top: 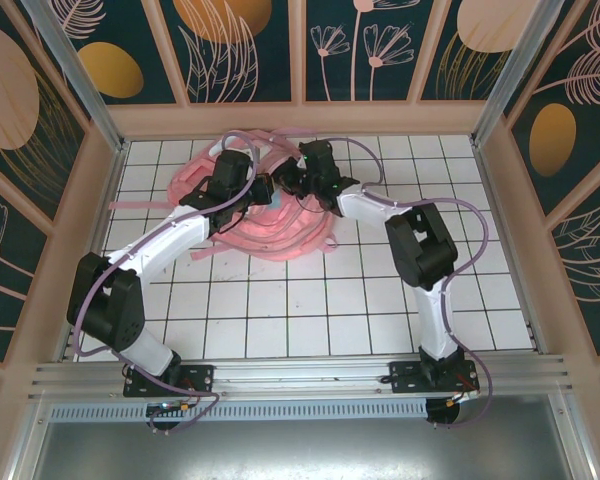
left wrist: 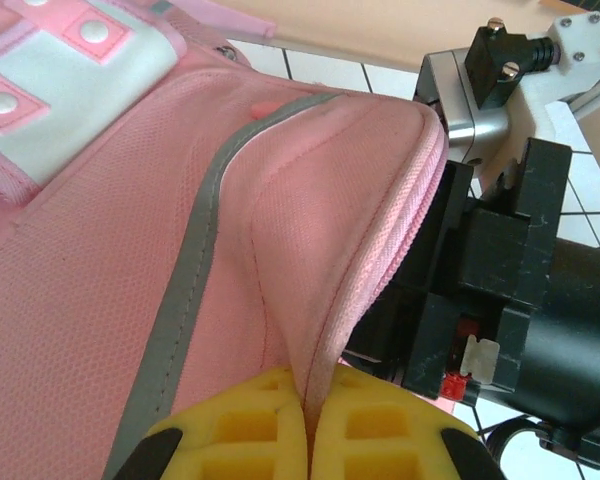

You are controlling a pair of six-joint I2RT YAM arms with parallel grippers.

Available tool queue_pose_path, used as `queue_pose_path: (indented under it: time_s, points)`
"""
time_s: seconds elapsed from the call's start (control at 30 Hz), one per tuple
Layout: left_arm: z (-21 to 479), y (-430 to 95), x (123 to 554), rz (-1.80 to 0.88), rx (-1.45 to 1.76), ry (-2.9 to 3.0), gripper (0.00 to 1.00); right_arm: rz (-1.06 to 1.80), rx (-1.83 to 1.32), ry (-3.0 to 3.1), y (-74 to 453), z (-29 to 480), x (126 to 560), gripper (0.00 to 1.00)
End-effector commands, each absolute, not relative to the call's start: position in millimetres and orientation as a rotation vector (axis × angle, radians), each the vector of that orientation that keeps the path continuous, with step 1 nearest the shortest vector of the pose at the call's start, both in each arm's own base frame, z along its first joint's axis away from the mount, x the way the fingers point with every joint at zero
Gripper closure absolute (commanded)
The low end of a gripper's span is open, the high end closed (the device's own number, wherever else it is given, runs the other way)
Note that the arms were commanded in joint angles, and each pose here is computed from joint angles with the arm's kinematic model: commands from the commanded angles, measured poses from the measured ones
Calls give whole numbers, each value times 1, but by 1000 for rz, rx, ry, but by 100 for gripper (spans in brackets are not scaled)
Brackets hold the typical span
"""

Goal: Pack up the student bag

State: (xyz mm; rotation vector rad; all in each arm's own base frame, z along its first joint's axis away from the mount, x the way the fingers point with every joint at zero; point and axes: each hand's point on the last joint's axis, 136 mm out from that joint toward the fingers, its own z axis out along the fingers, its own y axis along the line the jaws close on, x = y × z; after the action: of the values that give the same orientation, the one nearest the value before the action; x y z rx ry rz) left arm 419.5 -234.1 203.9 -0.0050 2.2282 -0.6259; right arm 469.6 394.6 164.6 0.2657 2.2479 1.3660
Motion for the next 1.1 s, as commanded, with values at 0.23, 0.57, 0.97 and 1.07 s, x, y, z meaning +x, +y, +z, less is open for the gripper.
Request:
queue_pose_path:
  time_s: [0.23,0.57,0.97,1.07]
  points:
    - [242,-264,418,-830,40,2119,83,989,108,2304,309,192,410,57]
    - [274,-247,403,-885,-80,2038,21,808,149,2324,263,195,352,45]
    - [208,-141,384,-629,-419,2049,4,956,38,2397,382,176,301,50]
    - [182,-124,382,-607,-495,2072,4,1006,49,2410,414,170,293,55]
